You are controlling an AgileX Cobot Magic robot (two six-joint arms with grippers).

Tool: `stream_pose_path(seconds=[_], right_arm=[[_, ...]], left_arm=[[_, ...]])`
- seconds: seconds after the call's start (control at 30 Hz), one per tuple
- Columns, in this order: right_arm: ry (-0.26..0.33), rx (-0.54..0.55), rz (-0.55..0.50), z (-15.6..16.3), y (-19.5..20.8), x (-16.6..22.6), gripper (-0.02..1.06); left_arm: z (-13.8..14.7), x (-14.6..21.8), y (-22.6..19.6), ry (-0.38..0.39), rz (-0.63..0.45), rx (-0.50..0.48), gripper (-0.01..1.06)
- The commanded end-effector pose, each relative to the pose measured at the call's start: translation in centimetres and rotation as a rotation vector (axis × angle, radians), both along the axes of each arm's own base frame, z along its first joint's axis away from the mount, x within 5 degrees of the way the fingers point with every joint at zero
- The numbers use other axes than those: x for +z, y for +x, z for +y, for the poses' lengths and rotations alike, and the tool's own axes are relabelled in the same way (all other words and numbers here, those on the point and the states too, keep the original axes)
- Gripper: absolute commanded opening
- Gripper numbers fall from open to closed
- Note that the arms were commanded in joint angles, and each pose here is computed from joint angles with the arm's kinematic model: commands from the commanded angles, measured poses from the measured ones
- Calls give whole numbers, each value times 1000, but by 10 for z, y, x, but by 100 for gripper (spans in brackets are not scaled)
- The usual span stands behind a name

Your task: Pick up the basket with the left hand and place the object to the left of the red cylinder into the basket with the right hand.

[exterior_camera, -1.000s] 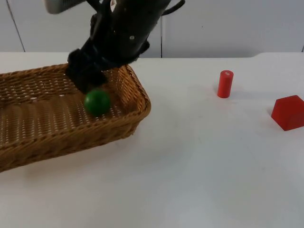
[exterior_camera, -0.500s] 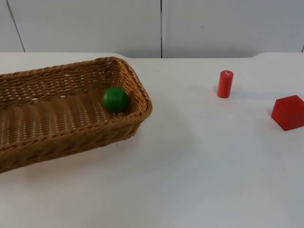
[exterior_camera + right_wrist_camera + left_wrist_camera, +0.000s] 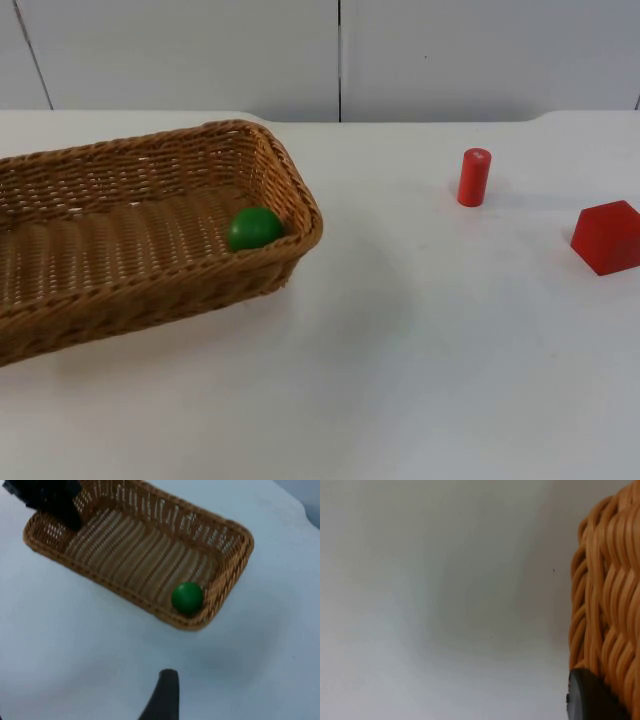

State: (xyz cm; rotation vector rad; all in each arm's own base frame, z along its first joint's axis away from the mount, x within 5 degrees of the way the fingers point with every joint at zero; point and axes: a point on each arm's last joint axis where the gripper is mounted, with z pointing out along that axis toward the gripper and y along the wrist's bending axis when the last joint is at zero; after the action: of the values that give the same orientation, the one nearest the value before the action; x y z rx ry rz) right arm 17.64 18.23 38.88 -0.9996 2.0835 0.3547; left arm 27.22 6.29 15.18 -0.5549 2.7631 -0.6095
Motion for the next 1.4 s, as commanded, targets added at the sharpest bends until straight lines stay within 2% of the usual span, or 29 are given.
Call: stream_pose_path(seconds=[0.0,0.17,0.37,0.43,0.53,0.7,0.93,1.03,1.13,1.17,1.2,1.27,1.3,1.33,1.37], right_arm=[[14,-1,-15,-10,-11,-2,75],[56,0,-56,-26,-26,-3,75],[59,0,-59,-31,-31,-2,75],[55,0,-56,-31,-31,-3,75],[54,0,-55,-31,-31,-3,75],[52,2,-57,-31,-31,-3,75],[52,2,-57,-31,-31,-3,75],[52,2,-57,-31,-31,-3,75],[52,2,-57,-31,-31,-3,75],[52,2,-57,-31,-31,-3,75],[52,2,-57,-31,-31,-3,75],[52,2,-57,-31,-31,-3,75],[52,2,-57,-31,-31,-3,75],[52,2,-57,-31,-31,-3,75],[52,2,-57,-31,-31,-3,75]], left_arm=[[-2,2,0,-25,-2,9,0],[-3,2,0,-33,2,6,0],[-20,1,6,-18,-10,-24,0],[-40,-1,14,10,-33,-44,0],[-52,-5,19,19,-41,-59,0],[-93,-37,31,59,-21,-134,0],[-113,-56,43,64,6,-210,0],[-116,-61,45,60,16,-210,5],[-114,-62,46,74,11,-207,31],[-114,-62,46,74,11,-207,43],[-114,-62,46,74,11,-207,43],[-114,-62,45,81,11,-218,69],[-113,-62,46,92,6,-227,87],[-113,-61,46,98,-1,-229,94],[-113,-61,46,98,-1,-229,94]])
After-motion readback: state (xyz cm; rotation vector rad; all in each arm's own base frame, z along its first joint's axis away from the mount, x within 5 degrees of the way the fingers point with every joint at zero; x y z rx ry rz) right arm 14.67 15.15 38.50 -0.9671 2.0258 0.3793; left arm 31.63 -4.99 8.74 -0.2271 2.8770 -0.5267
